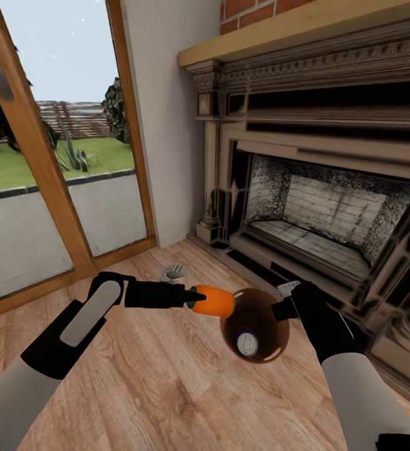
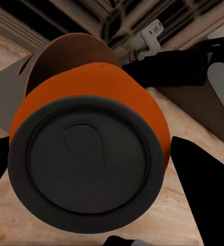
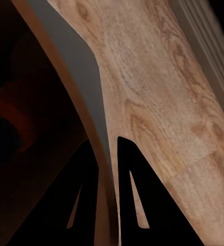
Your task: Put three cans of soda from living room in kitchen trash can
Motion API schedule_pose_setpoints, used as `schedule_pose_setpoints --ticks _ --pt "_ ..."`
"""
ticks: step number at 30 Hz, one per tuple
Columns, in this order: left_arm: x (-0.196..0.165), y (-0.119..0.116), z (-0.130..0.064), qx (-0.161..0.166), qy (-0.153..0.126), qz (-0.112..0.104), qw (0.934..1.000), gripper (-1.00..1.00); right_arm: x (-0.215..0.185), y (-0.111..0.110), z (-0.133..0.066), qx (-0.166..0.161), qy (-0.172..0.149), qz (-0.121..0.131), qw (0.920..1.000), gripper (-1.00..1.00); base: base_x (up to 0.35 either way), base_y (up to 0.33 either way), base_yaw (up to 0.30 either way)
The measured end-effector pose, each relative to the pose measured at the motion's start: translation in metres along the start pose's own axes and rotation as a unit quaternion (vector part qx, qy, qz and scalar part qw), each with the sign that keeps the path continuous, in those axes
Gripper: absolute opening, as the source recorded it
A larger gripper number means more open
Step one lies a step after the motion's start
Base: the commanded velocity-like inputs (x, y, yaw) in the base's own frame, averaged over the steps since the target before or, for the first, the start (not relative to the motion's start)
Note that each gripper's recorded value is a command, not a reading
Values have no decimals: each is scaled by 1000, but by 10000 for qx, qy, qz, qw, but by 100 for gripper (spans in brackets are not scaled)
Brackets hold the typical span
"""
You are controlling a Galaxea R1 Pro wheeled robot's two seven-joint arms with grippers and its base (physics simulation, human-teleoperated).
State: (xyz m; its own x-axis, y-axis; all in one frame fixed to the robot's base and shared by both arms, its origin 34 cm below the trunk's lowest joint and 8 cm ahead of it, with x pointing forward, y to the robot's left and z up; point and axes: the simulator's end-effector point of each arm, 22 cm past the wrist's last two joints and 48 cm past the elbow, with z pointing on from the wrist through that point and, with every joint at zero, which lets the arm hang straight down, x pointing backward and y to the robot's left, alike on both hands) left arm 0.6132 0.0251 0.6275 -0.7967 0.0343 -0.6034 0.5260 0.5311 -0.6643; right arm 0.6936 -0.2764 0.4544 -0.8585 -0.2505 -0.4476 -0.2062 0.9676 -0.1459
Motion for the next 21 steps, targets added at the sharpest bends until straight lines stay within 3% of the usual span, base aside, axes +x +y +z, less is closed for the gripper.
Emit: schedule_pose_setpoints --ticks 7,15,21 --pt "4 2 6 -51 59 0 10000 -100 -9 17 -2 -138 -44 22 9999 -100 0 0 0" --pt "32 15 29 -458 445 25 9980 -100 -27 55 -8 -394 -164 -48 9991 -100 0 0 0" --pt "44 17 43 -580 613 11 9964 -100 -30 61 -10 -387 -184 -142 9990 -100 0 0 0"
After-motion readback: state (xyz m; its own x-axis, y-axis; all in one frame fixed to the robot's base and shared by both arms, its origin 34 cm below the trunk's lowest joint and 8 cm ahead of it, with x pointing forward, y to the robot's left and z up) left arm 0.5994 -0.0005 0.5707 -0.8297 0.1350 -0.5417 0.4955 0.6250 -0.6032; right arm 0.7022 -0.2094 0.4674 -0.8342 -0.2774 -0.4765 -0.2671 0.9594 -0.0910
